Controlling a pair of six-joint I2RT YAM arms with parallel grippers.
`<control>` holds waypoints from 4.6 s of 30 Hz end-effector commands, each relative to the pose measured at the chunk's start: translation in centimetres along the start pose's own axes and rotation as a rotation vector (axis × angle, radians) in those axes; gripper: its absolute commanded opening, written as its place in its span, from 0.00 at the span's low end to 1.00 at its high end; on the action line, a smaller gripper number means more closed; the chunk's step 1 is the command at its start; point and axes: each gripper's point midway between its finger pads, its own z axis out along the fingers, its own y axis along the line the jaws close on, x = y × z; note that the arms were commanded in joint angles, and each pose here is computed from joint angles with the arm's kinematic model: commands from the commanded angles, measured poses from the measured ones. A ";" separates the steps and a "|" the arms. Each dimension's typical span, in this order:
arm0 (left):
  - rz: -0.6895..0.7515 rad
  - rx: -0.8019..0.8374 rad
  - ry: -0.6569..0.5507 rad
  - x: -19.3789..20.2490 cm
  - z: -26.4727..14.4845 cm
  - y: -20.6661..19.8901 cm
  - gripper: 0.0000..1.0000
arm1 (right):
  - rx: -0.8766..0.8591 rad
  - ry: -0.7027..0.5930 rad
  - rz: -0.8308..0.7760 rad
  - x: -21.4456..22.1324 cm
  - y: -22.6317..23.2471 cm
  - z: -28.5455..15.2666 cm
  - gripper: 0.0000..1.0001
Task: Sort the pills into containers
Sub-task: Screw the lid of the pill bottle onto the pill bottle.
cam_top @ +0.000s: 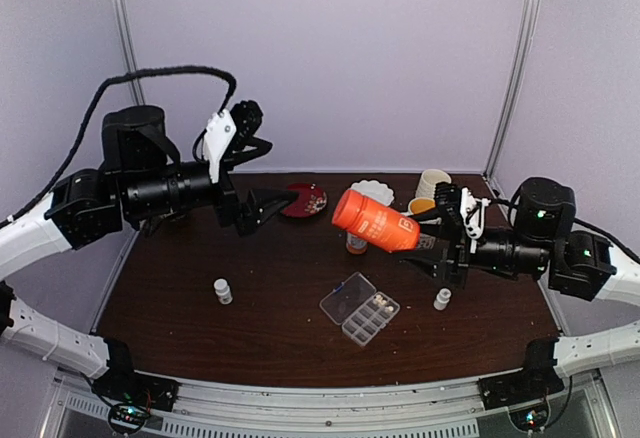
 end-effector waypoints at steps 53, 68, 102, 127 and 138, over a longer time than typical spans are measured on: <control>-0.563 0.533 0.139 1.5 1.8 -8.0 0.00 | -0.043 -0.073 -0.165 -3.9 2.3 4.2 0.00; 0.416 0.579 -0.099 2.4 0.2 -9.9 0.00 | -0.277 -0.106 0.051 -5.6 3.8 2.7 0.00; 1.072 -0.176 -0.100 2.5 1.2 -3.6 0.98 | -0.150 -0.042 0.114 -2.3 1.2 2.9 0.01; -0.754 0.433 -0.052 -1.3 -1.3 -3.4 0.98 | -0.093 -0.097 -0.004 -2.6 0.6 2.6 0.00; -0.781 0.525 -0.019 -0.8 -0.6 -4.8 0.98 | -0.107 -0.078 -0.011 -3.1 0.8 4.1 0.00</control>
